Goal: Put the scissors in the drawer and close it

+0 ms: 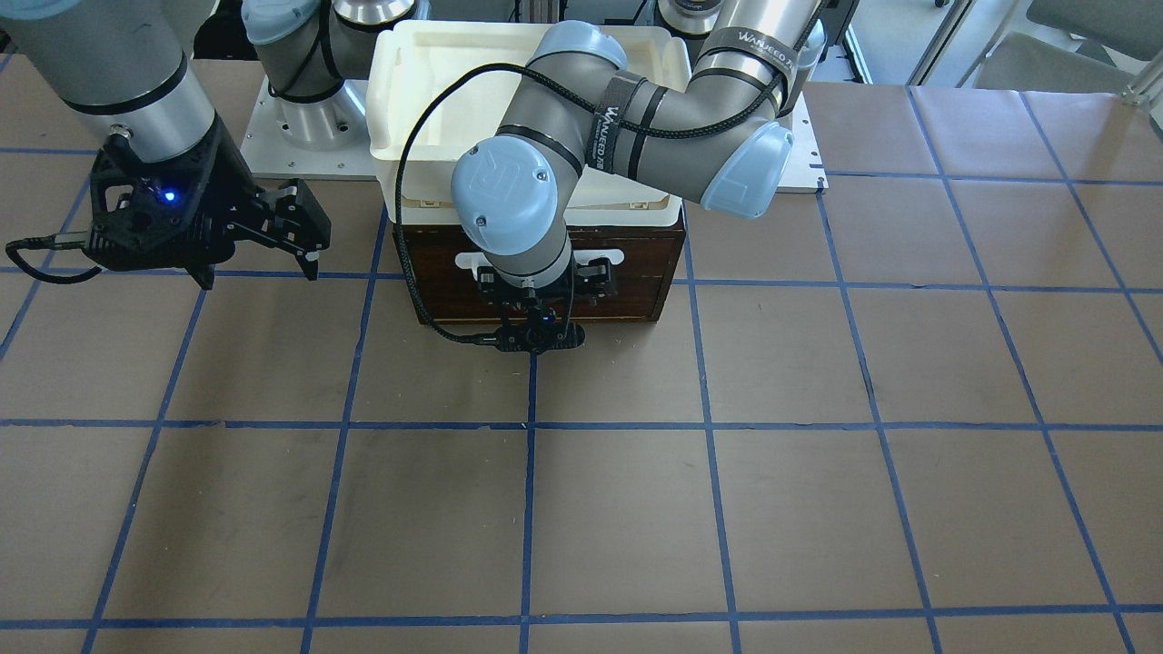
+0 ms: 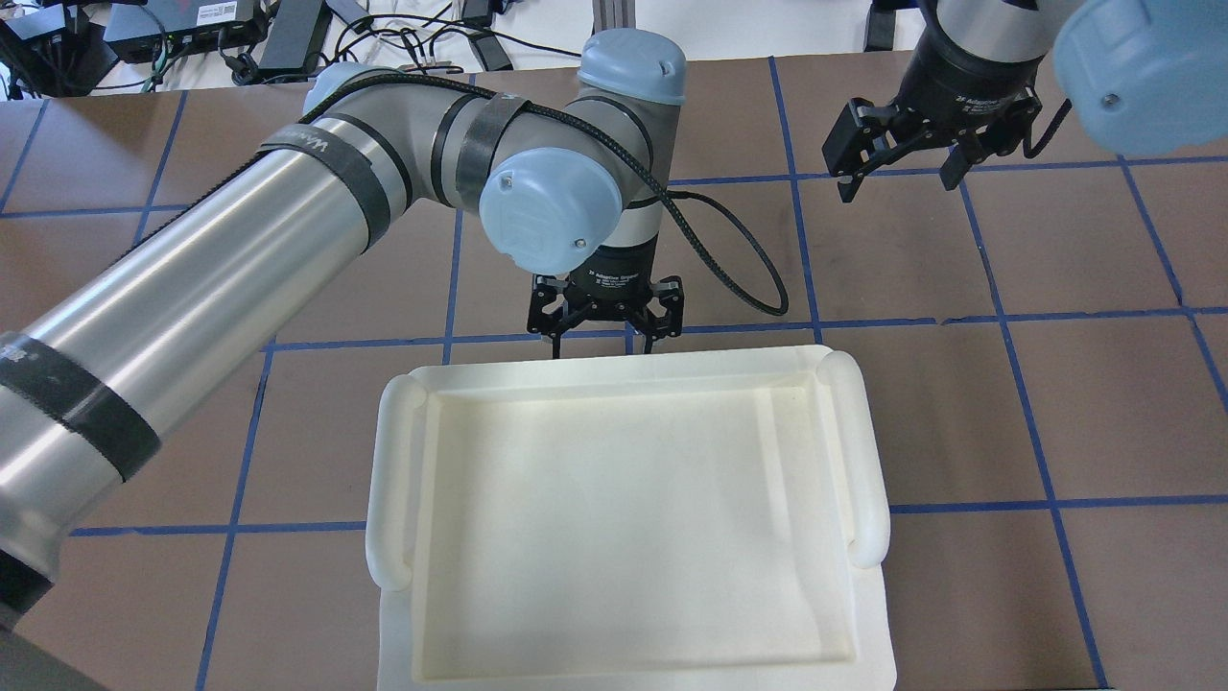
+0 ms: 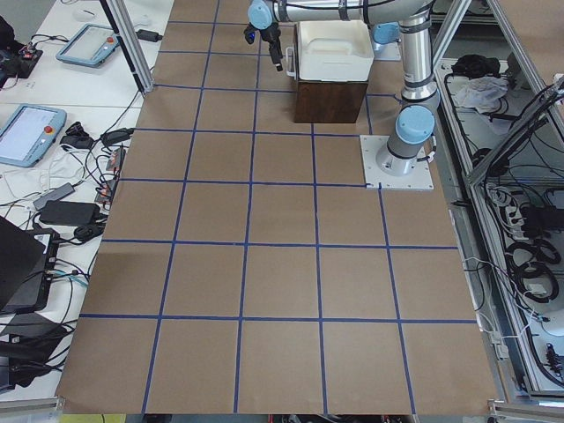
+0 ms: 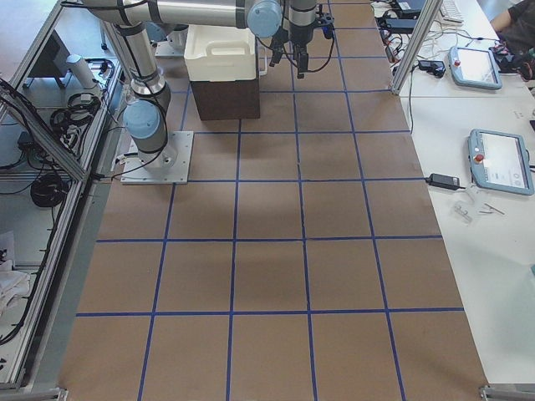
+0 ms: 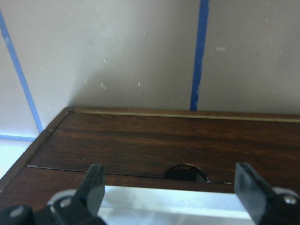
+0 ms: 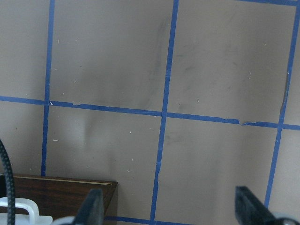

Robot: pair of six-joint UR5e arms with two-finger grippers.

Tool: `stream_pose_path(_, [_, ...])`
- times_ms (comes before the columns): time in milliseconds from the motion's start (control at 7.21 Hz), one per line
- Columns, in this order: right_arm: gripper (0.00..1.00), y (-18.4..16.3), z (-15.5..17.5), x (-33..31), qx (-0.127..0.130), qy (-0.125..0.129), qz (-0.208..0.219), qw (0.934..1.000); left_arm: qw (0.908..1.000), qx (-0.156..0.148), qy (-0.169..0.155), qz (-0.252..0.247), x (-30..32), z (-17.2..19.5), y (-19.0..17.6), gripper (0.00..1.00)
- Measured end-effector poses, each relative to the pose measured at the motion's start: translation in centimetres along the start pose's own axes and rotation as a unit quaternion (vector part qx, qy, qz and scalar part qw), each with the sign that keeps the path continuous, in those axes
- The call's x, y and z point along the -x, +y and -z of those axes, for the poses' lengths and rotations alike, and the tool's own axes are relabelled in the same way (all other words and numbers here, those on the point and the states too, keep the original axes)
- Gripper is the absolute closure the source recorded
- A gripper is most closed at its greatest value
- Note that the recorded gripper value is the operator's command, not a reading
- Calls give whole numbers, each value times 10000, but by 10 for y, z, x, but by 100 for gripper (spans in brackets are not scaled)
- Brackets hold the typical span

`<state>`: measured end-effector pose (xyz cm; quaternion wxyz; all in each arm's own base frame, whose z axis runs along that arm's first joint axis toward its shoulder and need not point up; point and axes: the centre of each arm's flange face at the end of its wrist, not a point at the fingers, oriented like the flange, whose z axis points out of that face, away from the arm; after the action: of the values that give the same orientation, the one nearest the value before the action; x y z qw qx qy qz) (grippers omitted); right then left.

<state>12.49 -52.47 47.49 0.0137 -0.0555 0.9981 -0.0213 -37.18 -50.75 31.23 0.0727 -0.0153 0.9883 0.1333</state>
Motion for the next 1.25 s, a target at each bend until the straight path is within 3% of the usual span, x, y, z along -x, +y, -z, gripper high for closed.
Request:
stream_pose_path(277, [0, 0, 0, 0, -8, 1, 6, 10000, 9976, -650, 191, 151, 20, 34, -9, 0])
stream_pose_path(555, [0, 0, 1, -1, -14, 3, 8, 10000, 9931, -1048, 387, 363, 59, 83, 5, 0])
stream_pose_path(971, [0, 0, 1, -2, -6, 8, 4, 10000, 9901, -1295, 535, 121, 130, 143, 44, 0])
stream_pose_path(1248, [0, 0, 2, -2, -13, 10, -3, 10000, 9897, -1324, 544, 38, 173, 163, 67, 0])
